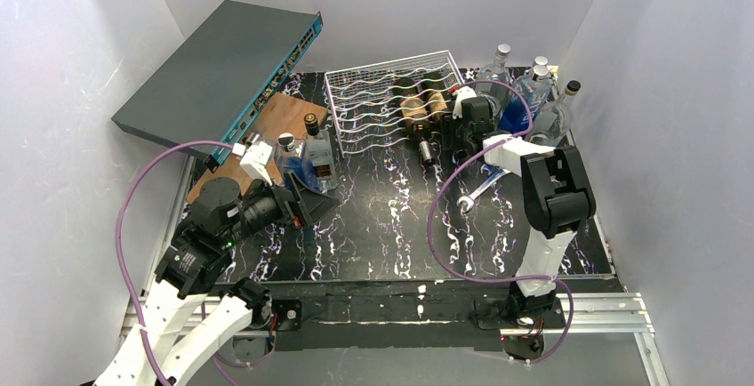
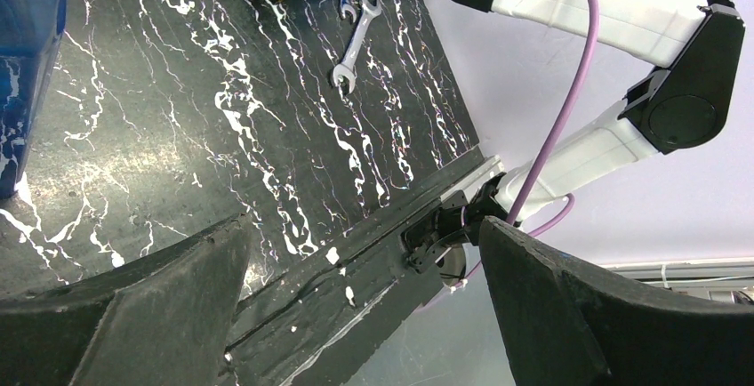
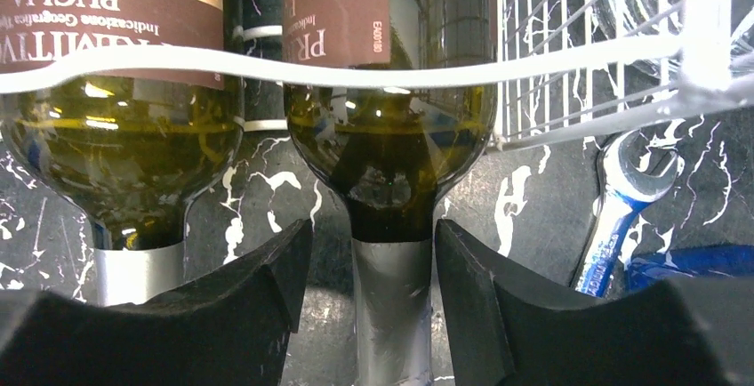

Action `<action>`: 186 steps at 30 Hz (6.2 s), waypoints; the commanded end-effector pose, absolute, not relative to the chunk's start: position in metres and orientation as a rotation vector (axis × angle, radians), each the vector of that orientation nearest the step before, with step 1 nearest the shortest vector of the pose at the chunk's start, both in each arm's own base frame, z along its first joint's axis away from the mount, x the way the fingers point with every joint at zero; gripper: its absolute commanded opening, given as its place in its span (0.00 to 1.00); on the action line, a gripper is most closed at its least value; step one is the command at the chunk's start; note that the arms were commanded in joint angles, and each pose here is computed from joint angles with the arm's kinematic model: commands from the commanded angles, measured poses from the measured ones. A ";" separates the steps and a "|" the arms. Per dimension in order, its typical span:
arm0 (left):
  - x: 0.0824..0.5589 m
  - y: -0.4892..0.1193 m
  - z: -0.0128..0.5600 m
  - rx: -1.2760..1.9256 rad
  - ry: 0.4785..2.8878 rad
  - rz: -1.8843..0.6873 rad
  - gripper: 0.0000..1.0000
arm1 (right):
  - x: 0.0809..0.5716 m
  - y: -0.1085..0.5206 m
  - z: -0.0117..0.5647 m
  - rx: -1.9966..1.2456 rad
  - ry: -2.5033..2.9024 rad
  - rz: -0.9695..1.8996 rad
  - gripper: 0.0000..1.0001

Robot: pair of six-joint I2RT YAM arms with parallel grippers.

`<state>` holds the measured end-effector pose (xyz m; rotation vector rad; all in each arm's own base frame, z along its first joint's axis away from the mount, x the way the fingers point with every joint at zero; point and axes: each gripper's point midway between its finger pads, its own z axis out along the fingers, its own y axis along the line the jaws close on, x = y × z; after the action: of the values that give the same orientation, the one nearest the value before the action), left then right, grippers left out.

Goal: Take the wine bottle off the wine rack
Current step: Pick up the wine bottle from the wine rack, then place the wine bottle at the center of the board.

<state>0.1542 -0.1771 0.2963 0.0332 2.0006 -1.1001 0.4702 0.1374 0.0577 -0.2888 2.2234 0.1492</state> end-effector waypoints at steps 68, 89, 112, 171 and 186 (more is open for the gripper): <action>0.147 -0.176 0.301 0.043 1.991 -1.121 0.99 | 0.454 0.125 0.149 -0.196 1.978 0.238 0.01; 0.139 -0.182 0.311 0.107 1.970 -1.175 0.99 | 0.393 0.113 0.154 -0.230 2.010 0.255 0.01; 0.124 -0.204 0.334 0.234 1.979 -1.348 0.99 | 0.312 0.098 0.158 -0.263 2.094 0.321 0.01; 0.127 -0.298 0.260 1.363 1.584 -0.725 0.99 | 0.202 0.131 0.208 -1.305 1.910 0.581 0.01; 0.157 -0.332 0.218 1.498 1.279 -0.491 1.00 | 0.188 0.142 0.189 -1.434 1.912 0.717 0.01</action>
<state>0.1386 -0.3141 0.2034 1.5095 1.4617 -0.5957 0.1802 0.1211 0.1597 -1.3860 2.0988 0.6520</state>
